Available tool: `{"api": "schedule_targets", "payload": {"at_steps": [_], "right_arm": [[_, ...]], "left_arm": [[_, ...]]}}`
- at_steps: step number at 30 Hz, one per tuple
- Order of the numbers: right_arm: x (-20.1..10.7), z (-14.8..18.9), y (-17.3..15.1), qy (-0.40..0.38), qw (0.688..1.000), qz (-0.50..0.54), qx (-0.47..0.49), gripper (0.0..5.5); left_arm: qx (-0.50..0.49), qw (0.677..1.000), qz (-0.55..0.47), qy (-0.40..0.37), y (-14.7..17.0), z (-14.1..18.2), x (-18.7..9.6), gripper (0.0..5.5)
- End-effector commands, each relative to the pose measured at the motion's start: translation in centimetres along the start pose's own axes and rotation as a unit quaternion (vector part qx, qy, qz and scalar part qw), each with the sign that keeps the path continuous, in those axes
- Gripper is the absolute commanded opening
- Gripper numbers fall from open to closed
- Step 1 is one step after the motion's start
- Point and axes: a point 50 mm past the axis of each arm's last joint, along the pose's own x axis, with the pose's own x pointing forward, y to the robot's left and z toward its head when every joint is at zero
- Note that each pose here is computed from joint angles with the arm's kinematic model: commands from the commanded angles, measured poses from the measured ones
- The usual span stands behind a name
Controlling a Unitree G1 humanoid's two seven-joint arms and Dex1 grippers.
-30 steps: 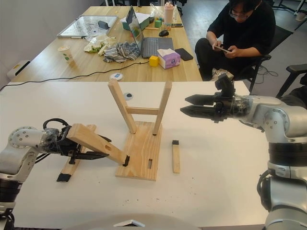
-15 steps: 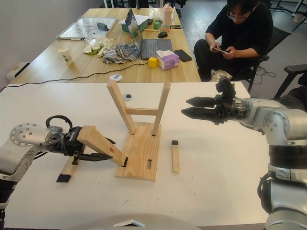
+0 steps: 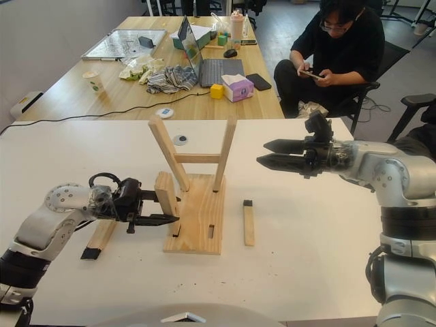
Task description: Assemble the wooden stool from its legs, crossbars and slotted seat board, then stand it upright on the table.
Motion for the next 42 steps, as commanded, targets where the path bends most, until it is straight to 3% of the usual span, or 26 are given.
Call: {"api": "schedule_targets", "payload": {"at_steps": [1, 5, 9, 18, 24, 29, 39, 42], "right_arm": [[0.4, -0.3, 0.1, 0.004, 1.000, 0.008, -0.001, 4.23], [0.3, -0.4, 0.3, 0.001, 1.000, 0.004, -0.002, 4.23], [0.1, -0.6, 0.4, -0.001, 1.000, 0.001, -0.002, 4.23], [-0.1, -0.8, 0.3, 0.000, 1.000, -0.004, 0.000, 4.23], [0.0, -0.7, 0.1, 0.001, 1.000, -0.004, -0.001, 4.23], [0.2, -0.7, 0.2, 0.001, 1.000, -0.002, -0.001, 4.23], [0.6, -0.8, 0.3, 0.003, 1.000, 0.004, 0.001, 4.23], [0.5, -0.9, 0.3, 0.004, 1.000, 0.004, 0.003, 4.23]], "left_arm": [[-0.237, 0.951, 0.059, 0.192, -5.8, -12.1, -3.6, 2.01], [-0.162, 0.973, 0.072, 0.146, -5.5, -10.2, -4.0, 2.01], [-0.131, 0.976, 0.083, 0.152, -6.2, -10.6, -4.5, 2.01], [-0.194, 0.968, 0.073, 0.141, -11.7, -12.7, -3.4, 2.01], [-0.257, 0.952, 0.102, 0.128, -9.8, -12.5, -5.2, 2.01], [-0.270, 0.943, 0.101, 0.168, -7.9, -12.8, -7.0, 2.01], [-0.255, 0.935, 0.053, 0.239, -6.5, -13.9, -3.7, 2.01], [-0.258, 0.932, 0.029, 0.253, -8.0, -14.6, -2.6, 2.01]]}}
